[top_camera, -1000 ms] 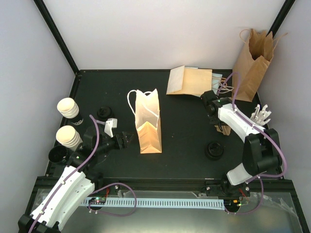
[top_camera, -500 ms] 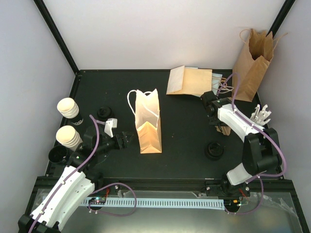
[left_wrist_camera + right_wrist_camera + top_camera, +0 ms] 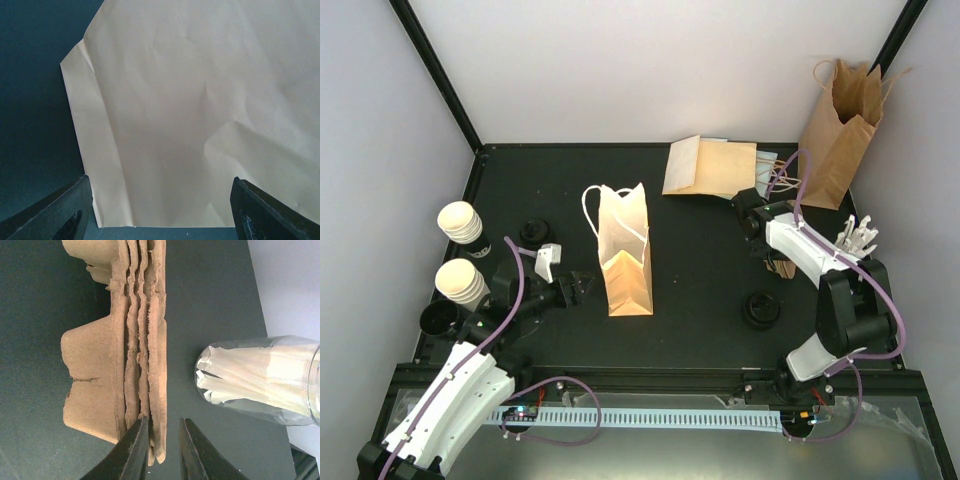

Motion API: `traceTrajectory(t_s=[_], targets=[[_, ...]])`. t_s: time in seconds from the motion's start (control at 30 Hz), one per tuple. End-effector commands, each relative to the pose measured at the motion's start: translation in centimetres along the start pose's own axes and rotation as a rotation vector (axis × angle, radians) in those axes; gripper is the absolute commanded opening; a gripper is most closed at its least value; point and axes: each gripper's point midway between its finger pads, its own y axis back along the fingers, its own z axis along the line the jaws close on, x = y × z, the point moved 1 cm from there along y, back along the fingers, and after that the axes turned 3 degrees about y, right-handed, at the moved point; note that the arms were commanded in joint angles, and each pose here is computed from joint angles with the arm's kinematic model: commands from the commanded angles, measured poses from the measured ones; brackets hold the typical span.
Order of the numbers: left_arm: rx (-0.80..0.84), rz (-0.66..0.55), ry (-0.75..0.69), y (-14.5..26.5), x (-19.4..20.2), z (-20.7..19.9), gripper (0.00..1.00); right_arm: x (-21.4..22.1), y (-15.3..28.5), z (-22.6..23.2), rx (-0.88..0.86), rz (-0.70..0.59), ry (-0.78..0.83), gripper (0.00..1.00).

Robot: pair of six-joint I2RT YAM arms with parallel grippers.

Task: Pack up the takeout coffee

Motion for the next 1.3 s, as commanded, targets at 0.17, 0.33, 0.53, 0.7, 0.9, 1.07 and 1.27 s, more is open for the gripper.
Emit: traceTrajectory(t_s=[0.17,0.33,0.53,0.7,0.9,1.07,1.27], targets=[[0.029,-0.032,-0.039,0.7,-1.3,-1.5,0.78,-0.2,-0.9,2.5,-0.147,0.019,-0.062,0.2],[0.021,-0.036,-0.046,0.8,-1.3,-1.4,0.78,-0.4,-0.8,3.3,-0.223,0.013,-0.079,0.22],[0.018,-0.037,-0.048,0.8,-1.3,-1.3,0.78,-0.4,-0.7,3.8,-0.272,0.005,-0.088,0.2],[0.014,-0.035,-0.048,0.8,-1.3,-1.3,0.78,-0.6,-0.8,3.5,-0.248,0.003,-0.064,0.13],[0.014,-0.037,-0.047,0.8,-1.3,-1.3,0.78,-1.4,-0.2,2.9,-0.219,-0.013,-0.024,0.02],[0.015,-0.039,-0.047,0.8,-1.4,-1.3,0.78,-1.9,0.9,2.8,-0.181,-0.035,0.034,0.01],[0.018,-0.04,-0.046,0.9,-1.4,-1.4,0.78,-2.7,2.8,3.0,-0.154,-0.081,0.064,0.01]])
